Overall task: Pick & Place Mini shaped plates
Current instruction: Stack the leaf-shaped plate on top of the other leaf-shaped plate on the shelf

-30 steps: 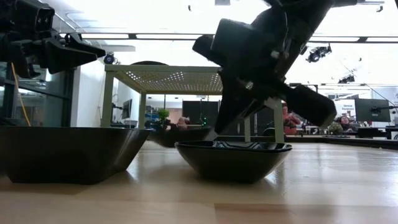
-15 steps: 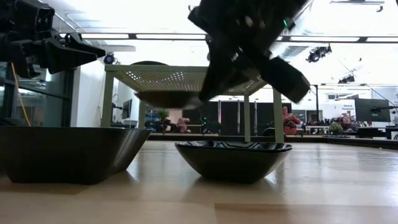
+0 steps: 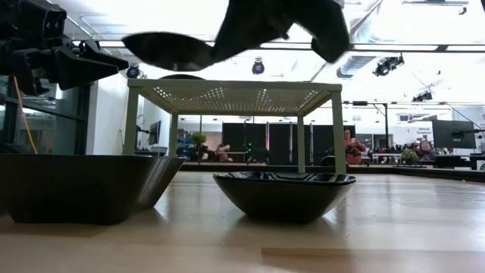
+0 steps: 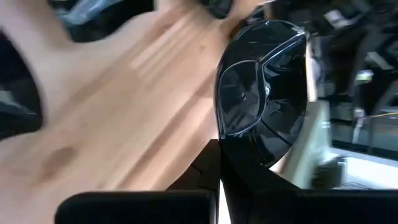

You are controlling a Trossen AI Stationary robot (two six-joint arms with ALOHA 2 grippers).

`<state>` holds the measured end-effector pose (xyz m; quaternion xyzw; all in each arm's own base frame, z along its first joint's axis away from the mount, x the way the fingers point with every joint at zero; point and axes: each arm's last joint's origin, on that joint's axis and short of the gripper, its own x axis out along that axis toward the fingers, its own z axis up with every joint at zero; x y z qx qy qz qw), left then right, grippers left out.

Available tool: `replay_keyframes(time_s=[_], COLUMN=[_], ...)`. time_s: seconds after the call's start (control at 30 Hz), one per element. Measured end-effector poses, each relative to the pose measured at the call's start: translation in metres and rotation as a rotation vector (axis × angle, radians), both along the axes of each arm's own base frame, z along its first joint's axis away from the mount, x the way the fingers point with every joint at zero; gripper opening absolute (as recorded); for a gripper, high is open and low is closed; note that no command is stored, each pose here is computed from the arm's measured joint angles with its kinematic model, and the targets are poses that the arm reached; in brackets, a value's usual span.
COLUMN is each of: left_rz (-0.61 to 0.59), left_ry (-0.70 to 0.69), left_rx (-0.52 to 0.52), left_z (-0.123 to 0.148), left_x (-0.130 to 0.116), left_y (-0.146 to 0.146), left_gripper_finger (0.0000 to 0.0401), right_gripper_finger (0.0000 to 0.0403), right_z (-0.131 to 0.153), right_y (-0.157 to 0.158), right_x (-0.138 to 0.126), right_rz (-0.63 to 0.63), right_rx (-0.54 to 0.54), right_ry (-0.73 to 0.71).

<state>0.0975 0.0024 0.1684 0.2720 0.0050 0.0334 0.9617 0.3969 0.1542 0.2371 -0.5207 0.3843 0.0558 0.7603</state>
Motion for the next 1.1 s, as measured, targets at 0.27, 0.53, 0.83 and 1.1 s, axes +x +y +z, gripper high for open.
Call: replay_keyframes(time_s=[0.27, 0.53, 0.83, 1.1], left_rz=[0.0, 0.0, 0.0, 0.0], left_ry=[0.0, 0.0, 0.0, 0.0], left_rx=[0.0, 0.0, 0.0, 0.0], left_z=[0.0, 0.0, 0.0, 0.0], left_x=[0.0, 0.0, 0.0, 0.0], left_y=[0.0, 0.0, 0.0, 0.0], left_gripper_finger=[0.0193, 0.0193, 0.0193, 0.0193], right_gripper_finger=[0.0001, 0.0001, 0.0003, 0.0003], right_z=[0.021, 0.041, 0.053, 0.053], right_y=[-0.015, -0.043, -0.089, -0.122], right_x=[0.012, 0.025, 0.039, 0.043], right_rz=[0.003, -0.009, -0.07, -0.11], right_rx=[-0.093, -0.167, -0.167, -0.148], right_ry=[-0.033, -0.049, -0.067, -0.053])
